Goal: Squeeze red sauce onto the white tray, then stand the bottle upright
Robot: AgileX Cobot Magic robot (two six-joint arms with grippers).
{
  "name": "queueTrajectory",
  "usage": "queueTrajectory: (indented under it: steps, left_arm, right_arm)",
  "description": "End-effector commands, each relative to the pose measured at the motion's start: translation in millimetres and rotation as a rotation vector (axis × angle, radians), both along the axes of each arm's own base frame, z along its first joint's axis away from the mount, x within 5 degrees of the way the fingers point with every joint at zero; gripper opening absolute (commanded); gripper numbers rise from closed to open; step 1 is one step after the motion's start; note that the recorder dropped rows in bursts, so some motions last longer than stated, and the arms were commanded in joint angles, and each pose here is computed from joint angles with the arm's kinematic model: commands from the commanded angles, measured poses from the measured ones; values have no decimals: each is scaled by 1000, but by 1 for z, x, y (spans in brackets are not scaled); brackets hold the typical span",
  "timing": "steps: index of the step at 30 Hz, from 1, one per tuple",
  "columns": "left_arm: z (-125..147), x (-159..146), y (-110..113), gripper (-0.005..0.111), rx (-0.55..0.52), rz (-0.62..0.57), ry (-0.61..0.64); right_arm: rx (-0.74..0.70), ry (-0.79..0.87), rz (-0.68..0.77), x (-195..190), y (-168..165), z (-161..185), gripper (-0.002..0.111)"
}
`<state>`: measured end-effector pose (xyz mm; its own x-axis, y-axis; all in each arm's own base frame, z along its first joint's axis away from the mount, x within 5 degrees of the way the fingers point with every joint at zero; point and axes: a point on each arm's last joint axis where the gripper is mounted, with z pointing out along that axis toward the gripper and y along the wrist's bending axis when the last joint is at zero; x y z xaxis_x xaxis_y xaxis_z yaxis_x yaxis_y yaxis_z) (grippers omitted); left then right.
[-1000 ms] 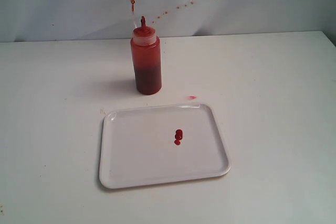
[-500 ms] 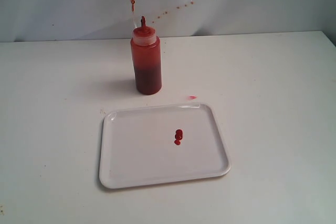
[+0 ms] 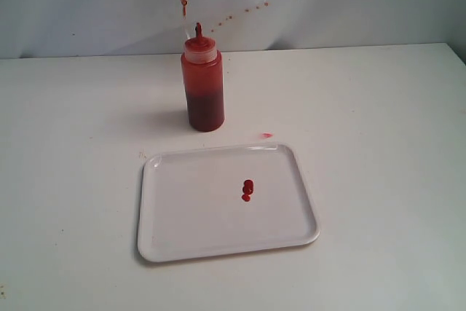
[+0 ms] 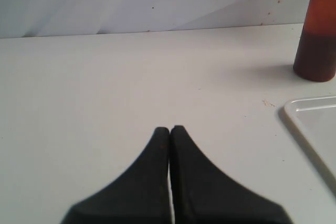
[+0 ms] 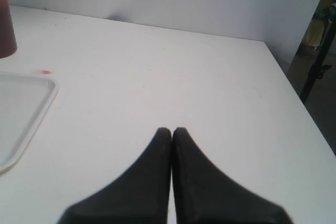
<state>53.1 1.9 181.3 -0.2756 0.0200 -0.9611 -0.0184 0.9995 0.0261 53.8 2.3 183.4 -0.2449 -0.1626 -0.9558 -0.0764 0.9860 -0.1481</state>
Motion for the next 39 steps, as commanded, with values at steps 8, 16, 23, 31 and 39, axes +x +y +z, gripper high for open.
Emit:
queueTrajectory:
  steps: [8, 16, 23, 31, 39]
  left_arm:
    - [0, 0, 0, 0, -5, -3, -8]
    - [0, 0, 0, 0, -5, -3, -8]
    - [0, 0, 0, 0, -5, -3, -8]
    - [0, 0, 0, 0, -5, -3, -8]
    - [0, 0, 0, 0, -5, -3, -8]
  right_arm:
    - [17, 1, 1, 0, 0, -1, 0]
    - [51, 0, -9, 0, 0, -1, 0]
    - [49, 0, -9, 0, 0, -1, 0]
    - [49, 0, -9, 0, 0, -1, 0]
    - [49, 0, -9, 0, 0, -1, 0]
